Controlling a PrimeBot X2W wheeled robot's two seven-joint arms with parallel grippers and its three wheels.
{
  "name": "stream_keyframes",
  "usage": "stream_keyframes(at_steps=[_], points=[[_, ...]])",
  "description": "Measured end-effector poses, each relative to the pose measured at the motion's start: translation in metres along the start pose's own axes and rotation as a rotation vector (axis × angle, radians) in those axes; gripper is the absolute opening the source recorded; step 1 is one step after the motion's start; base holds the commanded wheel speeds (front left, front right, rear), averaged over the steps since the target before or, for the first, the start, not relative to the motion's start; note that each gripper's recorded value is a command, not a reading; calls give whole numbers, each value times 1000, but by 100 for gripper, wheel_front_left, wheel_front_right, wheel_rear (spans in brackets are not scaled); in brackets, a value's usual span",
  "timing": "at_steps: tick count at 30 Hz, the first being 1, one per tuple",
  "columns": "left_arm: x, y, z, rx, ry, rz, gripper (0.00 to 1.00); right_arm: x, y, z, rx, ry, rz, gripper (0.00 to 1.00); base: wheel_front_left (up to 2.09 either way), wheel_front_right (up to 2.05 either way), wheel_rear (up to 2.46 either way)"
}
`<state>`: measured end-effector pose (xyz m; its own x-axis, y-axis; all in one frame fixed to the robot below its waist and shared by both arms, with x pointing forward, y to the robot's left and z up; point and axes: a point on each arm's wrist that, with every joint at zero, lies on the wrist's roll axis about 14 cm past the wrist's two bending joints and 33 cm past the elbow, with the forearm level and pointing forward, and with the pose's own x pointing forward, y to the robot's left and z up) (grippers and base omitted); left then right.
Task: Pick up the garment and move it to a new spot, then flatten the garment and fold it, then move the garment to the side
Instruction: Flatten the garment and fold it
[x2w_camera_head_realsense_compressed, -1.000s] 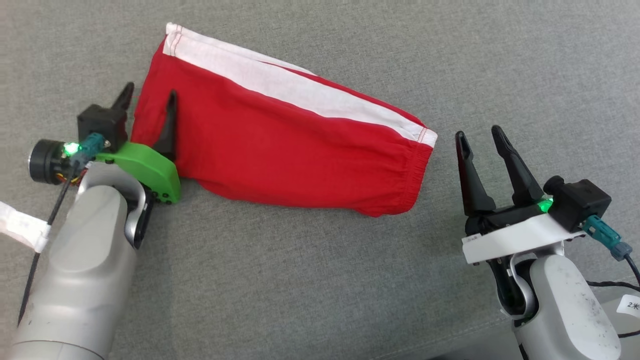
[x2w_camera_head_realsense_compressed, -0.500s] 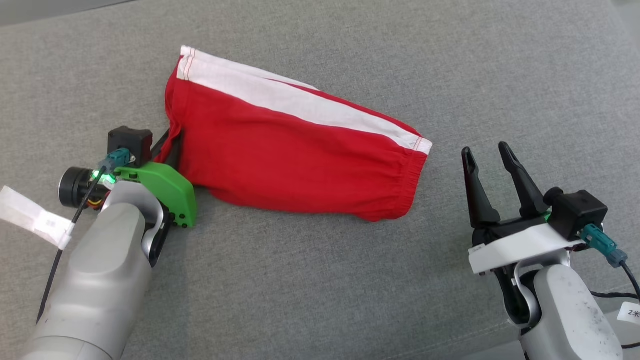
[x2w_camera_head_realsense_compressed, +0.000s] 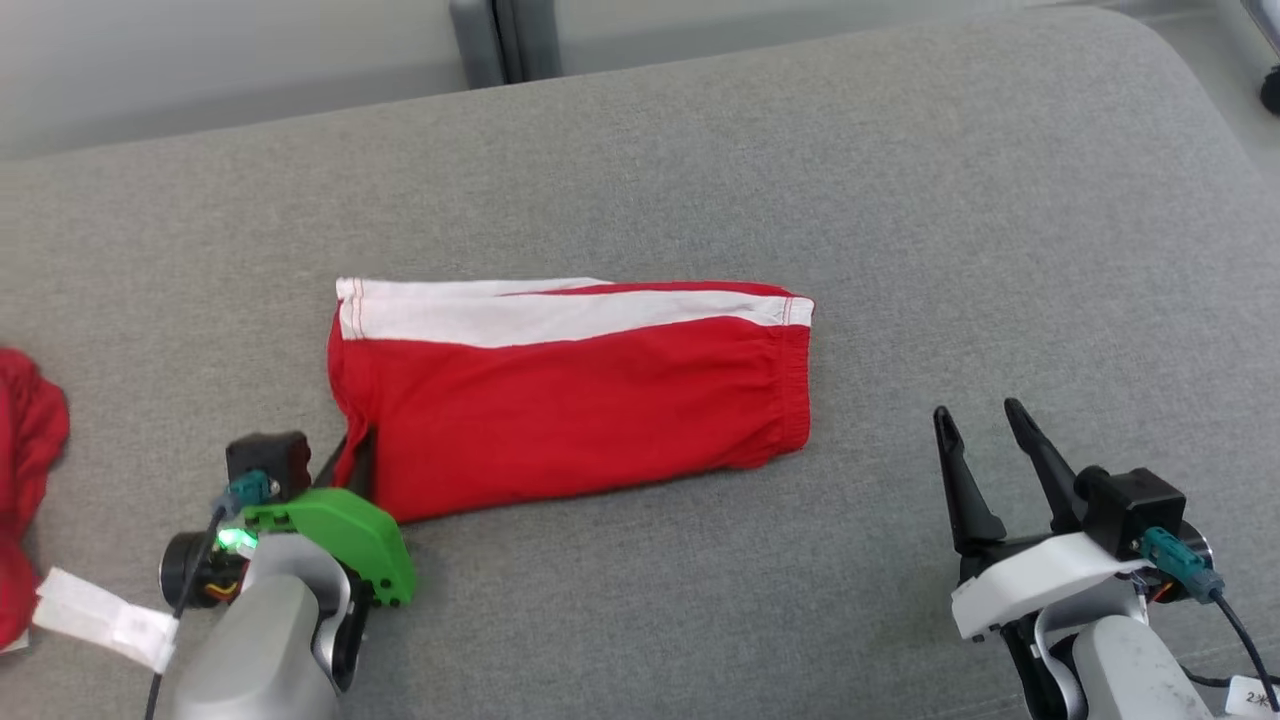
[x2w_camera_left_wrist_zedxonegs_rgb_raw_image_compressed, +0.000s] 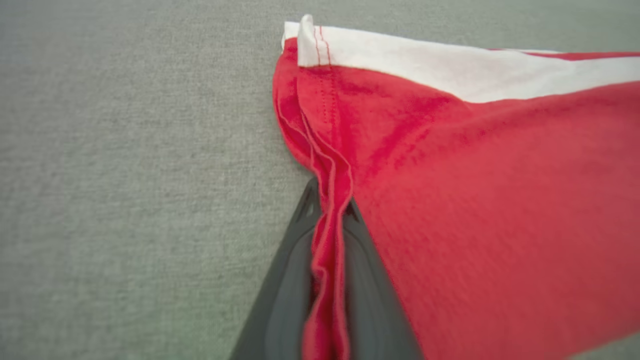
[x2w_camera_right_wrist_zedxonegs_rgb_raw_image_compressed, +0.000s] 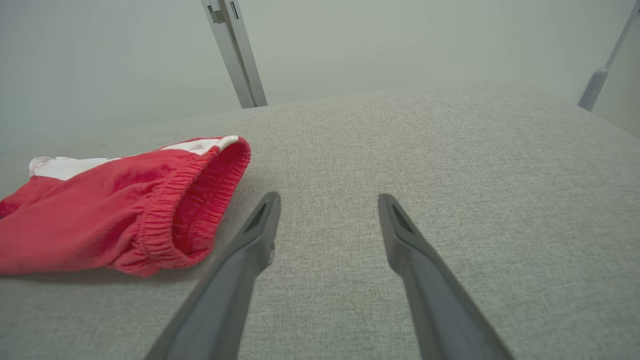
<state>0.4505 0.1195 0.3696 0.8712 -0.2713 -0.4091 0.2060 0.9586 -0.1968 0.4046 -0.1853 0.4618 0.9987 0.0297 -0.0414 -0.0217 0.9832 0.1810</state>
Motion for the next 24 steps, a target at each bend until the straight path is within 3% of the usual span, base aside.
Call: stream_keyframes(at_steps=[9,10,11,12,17,24], points=[[-57,14,-29,-97,-22,116,0,-3,39,-7,-12,25,113,100,0,0,0],[-62,14,-31,-102,-25,122,8,-2,47,-8,-12,27,137,100,0,0,0],[-65,15,-31,-109,-32,133,46,-1,54,-9,-9,29,160,100,0,0,0],[-69,18,-30,-114,-41,145,100,1,64,-9,-4,29,187,100,0,0,0],[-80,23,-23,-108,-86,170,100,17,108,-7,13,29,311,100,0,0,0],[-90,34,-3,-99,-167,199,100,33,128,-44,8,162,361,100,0,0,0]])
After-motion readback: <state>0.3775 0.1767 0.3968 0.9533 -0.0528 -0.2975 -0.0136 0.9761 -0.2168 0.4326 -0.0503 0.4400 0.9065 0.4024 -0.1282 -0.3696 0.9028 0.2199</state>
